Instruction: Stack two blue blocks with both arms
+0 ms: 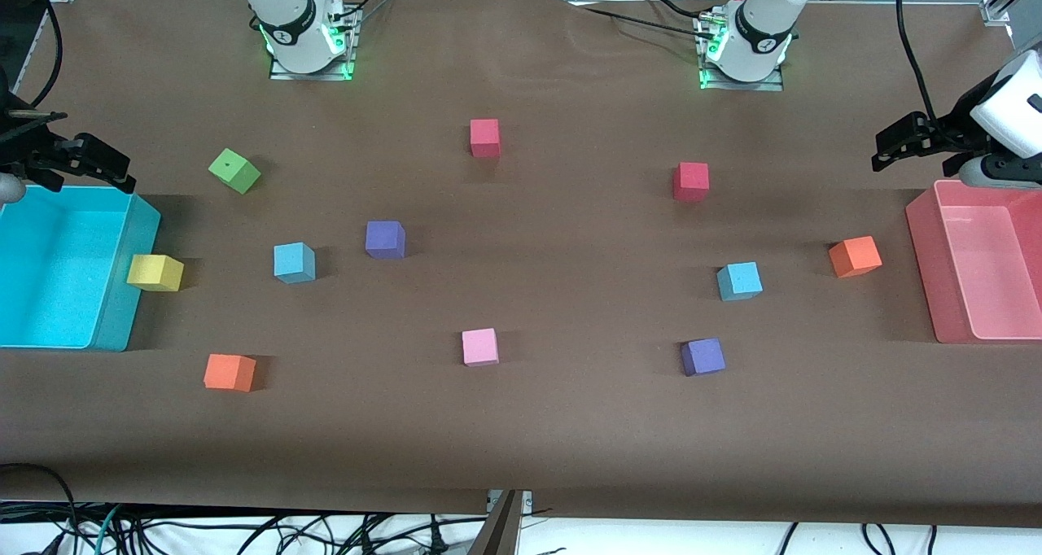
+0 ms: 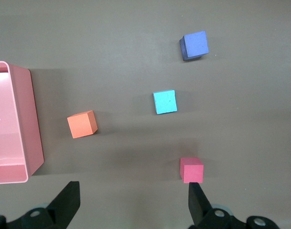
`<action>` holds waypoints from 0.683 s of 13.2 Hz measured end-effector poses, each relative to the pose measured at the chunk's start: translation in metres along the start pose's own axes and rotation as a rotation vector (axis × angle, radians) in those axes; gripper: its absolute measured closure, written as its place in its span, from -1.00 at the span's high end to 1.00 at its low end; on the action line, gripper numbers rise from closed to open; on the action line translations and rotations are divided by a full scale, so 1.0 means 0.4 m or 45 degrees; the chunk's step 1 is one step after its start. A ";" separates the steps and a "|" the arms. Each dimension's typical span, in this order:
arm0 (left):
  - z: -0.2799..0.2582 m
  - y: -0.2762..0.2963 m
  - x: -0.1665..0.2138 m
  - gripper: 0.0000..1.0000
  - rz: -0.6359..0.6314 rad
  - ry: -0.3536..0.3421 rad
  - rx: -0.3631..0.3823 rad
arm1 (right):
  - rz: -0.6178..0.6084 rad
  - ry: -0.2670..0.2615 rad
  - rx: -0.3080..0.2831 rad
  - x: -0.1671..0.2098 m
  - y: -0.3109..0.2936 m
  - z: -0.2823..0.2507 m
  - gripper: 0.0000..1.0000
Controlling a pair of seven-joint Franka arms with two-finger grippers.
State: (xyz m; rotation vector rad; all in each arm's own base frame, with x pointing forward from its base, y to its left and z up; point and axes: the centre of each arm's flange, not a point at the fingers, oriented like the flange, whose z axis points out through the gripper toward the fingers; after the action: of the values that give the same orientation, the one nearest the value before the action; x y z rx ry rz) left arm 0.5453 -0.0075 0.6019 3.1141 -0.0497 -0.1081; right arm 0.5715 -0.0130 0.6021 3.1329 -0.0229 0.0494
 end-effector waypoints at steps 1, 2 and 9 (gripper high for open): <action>0.002 0.000 0.000 1.00 0.000 -0.002 0.000 | 0.001 -0.001 0.000 0.000 0.001 0.000 1.00; 0.003 0.000 0.000 1.00 0.000 -0.003 -0.001 | 0.001 -0.002 0.000 0.000 0.001 0.000 1.00; 0.005 -0.001 0.000 1.00 -0.001 -0.005 -0.001 | 0.002 -0.002 0.000 -0.001 0.002 0.000 1.00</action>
State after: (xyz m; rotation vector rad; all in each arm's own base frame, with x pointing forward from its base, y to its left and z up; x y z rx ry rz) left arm 0.5451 -0.0070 0.6000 3.1133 -0.0481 -0.1142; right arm 0.5713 -0.0136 0.6019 3.1327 -0.0250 0.0465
